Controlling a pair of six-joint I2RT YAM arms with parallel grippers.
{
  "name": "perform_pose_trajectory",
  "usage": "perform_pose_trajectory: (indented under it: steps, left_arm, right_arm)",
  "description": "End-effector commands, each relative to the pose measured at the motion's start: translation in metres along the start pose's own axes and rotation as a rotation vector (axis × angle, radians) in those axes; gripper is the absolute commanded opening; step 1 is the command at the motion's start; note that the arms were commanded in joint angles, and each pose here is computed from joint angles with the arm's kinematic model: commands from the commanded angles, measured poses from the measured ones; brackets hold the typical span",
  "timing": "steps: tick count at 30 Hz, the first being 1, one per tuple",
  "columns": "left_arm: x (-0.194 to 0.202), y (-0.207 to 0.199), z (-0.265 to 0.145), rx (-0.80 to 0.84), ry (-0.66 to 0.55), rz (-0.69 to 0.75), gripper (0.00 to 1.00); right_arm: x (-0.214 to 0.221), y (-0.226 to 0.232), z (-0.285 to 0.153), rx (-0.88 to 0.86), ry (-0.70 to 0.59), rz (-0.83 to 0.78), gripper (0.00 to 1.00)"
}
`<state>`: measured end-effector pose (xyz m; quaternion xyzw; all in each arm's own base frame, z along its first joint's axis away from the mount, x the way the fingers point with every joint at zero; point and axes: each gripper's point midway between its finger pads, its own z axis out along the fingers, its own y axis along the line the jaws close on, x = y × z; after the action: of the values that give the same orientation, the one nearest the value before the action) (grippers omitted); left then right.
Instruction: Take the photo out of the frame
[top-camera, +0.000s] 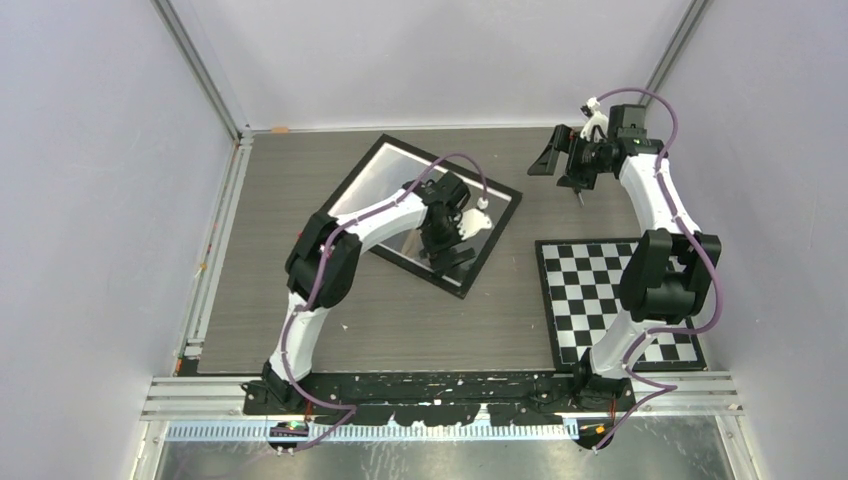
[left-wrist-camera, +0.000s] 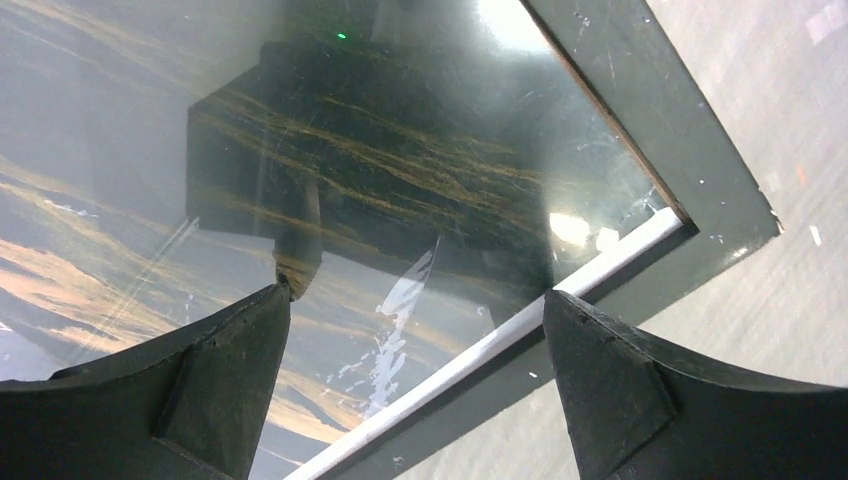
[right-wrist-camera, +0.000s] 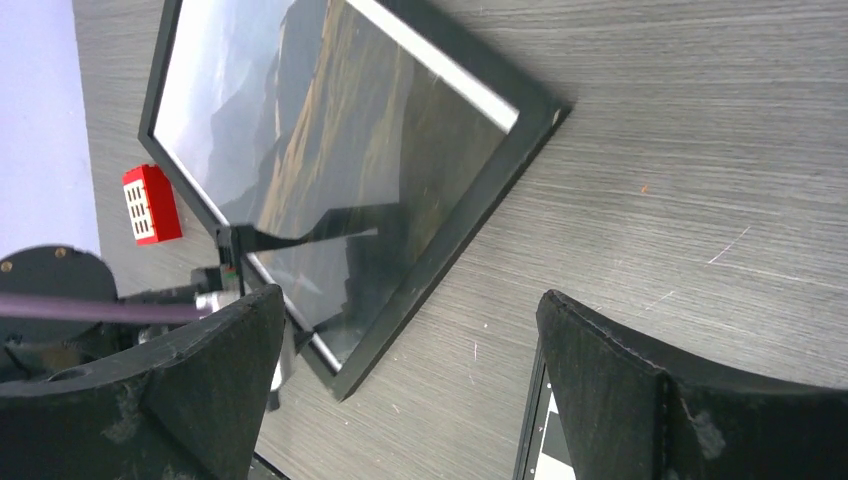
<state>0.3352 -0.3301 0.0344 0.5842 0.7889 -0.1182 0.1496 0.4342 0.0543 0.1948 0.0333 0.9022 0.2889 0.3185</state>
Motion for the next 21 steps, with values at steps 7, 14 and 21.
perform_pose_trajectory:
  steps: [7,14,21]
  left_arm:
    - [0.111,-0.096,-0.052,0.378,0.237,0.184,0.99]
    - [0.09,-0.076,-0.098,0.317,0.012,-0.132,0.99]
    - [0.11,-0.013,-0.135,0.062,-0.251,-0.752,1.0]
  right_arm:
    - [0.019,0.01,0.022,0.011,0.071,-0.041,1.0]
    - [0.053,0.033,0.059,0.014,0.204,-0.176,1.0]
    - [0.04,0.03,0.107,0.054,0.231,-0.263,1.0]
